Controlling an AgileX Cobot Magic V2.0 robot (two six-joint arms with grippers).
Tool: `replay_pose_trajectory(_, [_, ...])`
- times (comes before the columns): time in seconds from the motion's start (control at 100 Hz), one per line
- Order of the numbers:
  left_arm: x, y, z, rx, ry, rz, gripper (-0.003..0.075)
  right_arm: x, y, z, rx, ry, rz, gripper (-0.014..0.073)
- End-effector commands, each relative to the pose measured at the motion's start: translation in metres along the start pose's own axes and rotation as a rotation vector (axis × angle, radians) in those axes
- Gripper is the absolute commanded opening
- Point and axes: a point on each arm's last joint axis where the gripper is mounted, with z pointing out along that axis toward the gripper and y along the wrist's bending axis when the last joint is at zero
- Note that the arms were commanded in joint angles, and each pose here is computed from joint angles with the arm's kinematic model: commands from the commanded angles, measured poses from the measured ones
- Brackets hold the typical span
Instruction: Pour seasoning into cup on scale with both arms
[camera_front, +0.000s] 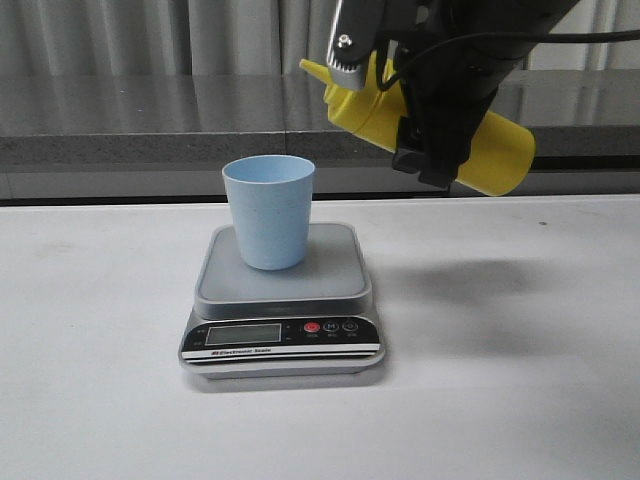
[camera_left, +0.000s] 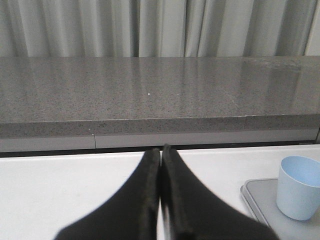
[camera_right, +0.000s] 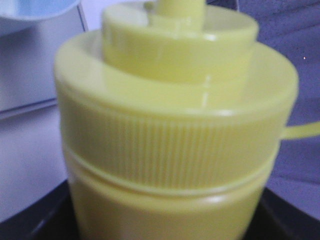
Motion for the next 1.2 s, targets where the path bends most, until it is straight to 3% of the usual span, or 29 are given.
replay_pose_trajectory(0.0, [-0.015, -0.001, -0.001, 0.002, -0.102, -0.008, -0.002, -0.014, -0.018, -0.014, 0.081, -0.007, -0.101, 0.0221])
replay_pose_trajectory(0.19, [-0.015, -0.001, -0.001, 0.002, -0.102, -0.008, -0.002, -0.023, -0.01, -0.004, 0.088, 0.073, -0.247, 0.0221])
replay_pose_trajectory(0.68, [-0.015, -0.001, -0.001, 0.002, -0.102, -0.008, -0.002, -0.031, -0.012, -0.005, 0.169, 0.139, -0.463, 0.0221])
replay_pose_trajectory(1.19, [-0.015, -0.001, -0.001, 0.002, -0.102, -0.008, -0.002, -0.035, -0.012, -0.006, 0.183, 0.13, -0.495, 0.0221])
